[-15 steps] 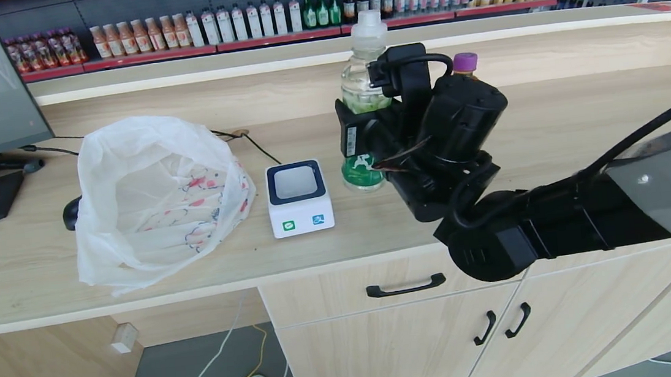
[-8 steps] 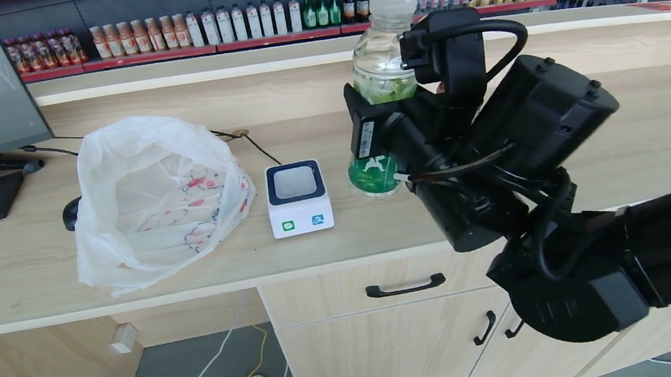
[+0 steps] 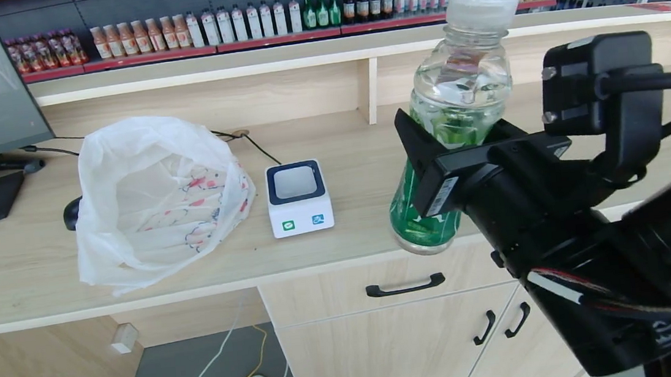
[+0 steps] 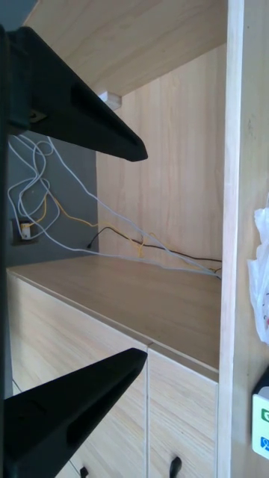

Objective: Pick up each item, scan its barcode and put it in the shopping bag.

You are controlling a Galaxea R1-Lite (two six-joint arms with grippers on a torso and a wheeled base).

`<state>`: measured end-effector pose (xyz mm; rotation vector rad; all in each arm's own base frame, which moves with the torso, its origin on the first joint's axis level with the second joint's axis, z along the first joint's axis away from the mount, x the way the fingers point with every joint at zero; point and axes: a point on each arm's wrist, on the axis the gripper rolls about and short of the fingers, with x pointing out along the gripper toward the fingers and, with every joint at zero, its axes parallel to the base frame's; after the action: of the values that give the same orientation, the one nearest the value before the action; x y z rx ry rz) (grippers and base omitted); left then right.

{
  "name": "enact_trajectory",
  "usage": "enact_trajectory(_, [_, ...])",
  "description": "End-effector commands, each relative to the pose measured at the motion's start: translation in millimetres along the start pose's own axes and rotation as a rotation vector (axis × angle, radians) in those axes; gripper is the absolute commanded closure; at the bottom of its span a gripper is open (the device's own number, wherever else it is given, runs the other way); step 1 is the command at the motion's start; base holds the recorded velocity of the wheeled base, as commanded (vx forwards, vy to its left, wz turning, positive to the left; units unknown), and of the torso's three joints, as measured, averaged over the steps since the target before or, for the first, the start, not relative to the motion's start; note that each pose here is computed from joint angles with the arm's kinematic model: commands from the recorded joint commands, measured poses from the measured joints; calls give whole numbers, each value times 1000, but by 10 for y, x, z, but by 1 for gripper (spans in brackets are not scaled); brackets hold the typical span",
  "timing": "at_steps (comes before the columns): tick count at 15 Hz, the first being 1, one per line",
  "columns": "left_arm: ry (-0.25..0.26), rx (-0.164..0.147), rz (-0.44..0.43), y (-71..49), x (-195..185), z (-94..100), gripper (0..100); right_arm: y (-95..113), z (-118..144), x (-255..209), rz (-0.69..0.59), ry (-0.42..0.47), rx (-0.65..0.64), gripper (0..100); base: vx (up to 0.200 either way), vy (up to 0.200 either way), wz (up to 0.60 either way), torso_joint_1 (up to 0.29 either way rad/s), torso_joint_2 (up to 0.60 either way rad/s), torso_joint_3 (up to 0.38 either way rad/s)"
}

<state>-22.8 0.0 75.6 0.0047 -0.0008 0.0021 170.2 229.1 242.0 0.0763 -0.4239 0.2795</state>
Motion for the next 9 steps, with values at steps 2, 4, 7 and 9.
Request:
enact_trajectory(2, [-1, 0, 1, 0, 0, 0, 0, 15, 11, -266, 0, 40, 14, 100, 0, 0, 0, 0, 0, 0])
enact_trajectory(4, [-1, 0, 1, 0, 0, 0, 0, 26, 22, -350, 25, 49, 19, 100, 0, 0, 0, 0, 0, 0])
enact_trajectory(7, [-1, 0, 1, 0, 0, 0, 0, 1, 14, -441, 46, 65, 8, 100, 0, 0, 0, 0, 0, 0])
enact_trajectory(9, [-1, 0, -1, 0, 0, 0, 0, 31, -7, -541, 83, 83, 2, 100, 0, 0, 0, 0, 0, 0])
